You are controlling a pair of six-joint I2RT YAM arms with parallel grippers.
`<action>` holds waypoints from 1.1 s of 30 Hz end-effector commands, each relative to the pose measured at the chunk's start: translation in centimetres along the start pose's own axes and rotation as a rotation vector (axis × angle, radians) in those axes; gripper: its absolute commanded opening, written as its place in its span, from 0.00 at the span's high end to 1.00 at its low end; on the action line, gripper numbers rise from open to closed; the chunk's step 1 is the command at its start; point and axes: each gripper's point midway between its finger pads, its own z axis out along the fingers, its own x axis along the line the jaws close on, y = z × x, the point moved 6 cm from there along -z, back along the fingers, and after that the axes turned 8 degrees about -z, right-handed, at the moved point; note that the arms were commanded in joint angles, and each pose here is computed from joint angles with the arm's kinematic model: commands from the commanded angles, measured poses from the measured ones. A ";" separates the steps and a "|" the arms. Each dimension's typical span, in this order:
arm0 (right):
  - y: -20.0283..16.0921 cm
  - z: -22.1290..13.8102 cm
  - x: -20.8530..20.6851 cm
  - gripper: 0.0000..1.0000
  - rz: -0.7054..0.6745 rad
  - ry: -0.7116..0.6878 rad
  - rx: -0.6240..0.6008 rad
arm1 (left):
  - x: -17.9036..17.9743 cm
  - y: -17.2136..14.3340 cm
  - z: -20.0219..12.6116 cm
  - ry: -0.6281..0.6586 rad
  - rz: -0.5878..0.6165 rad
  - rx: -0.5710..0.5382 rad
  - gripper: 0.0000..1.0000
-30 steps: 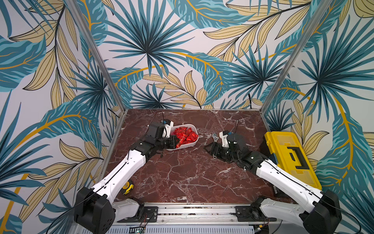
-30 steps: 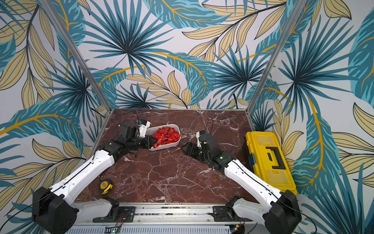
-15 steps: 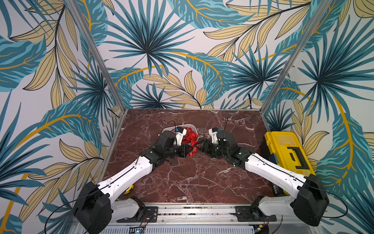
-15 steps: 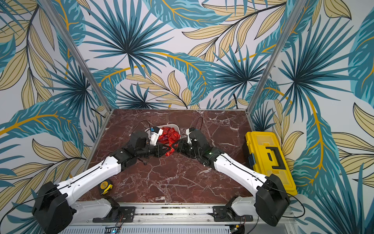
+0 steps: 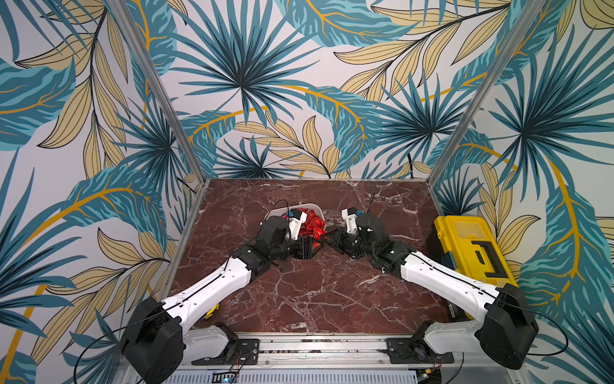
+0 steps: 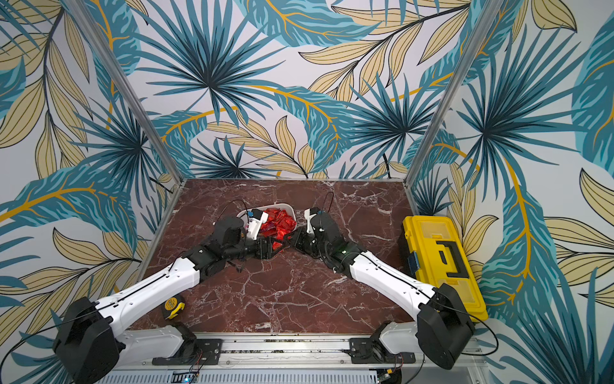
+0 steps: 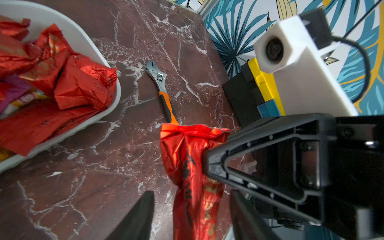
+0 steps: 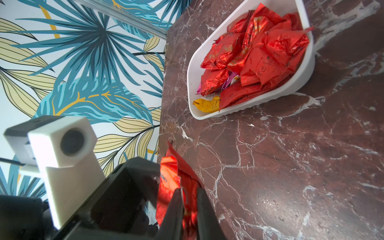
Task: Take the tea bags out of the storage box
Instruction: Place the tea bag at the center of the board.
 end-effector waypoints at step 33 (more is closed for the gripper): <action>-9.9 5.7 -7.6 0.43 -0.215 -0.259 0.362 | 9.5 0.0 -6.2 0.335 -0.456 -0.410 0.09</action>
